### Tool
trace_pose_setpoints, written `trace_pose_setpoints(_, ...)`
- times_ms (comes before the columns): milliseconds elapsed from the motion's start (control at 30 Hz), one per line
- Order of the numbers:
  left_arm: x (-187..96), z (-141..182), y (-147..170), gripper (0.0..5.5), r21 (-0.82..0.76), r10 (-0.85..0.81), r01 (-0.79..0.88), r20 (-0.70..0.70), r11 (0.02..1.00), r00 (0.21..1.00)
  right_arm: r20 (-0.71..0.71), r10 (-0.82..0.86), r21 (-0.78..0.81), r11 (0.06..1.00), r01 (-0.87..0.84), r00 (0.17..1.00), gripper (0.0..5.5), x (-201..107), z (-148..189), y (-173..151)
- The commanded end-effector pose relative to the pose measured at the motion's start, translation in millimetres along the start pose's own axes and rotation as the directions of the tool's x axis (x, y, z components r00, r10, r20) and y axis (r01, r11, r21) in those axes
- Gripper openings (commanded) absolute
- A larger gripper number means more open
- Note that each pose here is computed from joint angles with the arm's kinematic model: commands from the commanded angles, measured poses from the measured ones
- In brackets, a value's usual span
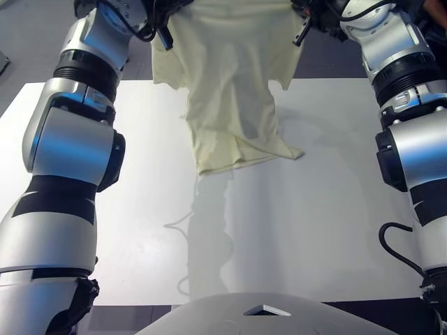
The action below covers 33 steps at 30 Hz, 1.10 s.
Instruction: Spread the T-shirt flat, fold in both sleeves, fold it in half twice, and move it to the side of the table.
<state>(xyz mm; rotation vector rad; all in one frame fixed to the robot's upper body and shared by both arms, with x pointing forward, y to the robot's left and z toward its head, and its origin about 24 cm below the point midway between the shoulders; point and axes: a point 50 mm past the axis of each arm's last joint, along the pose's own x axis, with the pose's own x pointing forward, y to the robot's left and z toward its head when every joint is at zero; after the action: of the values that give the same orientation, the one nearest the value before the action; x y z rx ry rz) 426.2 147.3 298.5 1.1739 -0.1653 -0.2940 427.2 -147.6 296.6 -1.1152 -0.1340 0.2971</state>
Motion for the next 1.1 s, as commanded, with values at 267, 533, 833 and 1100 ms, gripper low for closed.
trace_pose_setpoints(267, -15.4, 1.9, 54.9, 0.00, 0.321, 0.415, -0.392, -0.002, 0.862, 0.910, 0.062, -0.541, -0.283, 0.796, 0.534, 0.839, 0.00, -25.2, 4.2, -69.8)
trace_pose_setpoints(533, -13.4, -47.5, -57.5, 0.00, 0.127, -0.189, 0.184, 0.024, 0.975, 0.982, 0.100, -0.022, -0.045, 0.999, 0.027, 0.995, 0.00, -14.2, -41.8, 21.9)
trace_pose_setpoints(833, -77.3, -36.5, -79.8, 0.00, -0.020, -0.512, 0.548, 0.329, 0.836, 0.793, 0.345, 0.667, 0.123, 0.665, -0.737, 0.660, 0.00, -58.5, -65.1, 74.7)
trace_pose_setpoints(1100, -155.7, -18.0, -125.8, 0.00, 0.094, -0.852, 0.890, 0.347, 0.447, 0.392, 0.430, 0.870, 0.103, 0.218, -0.971, 0.241, 0.00, -127.9, -43.6, 95.4)
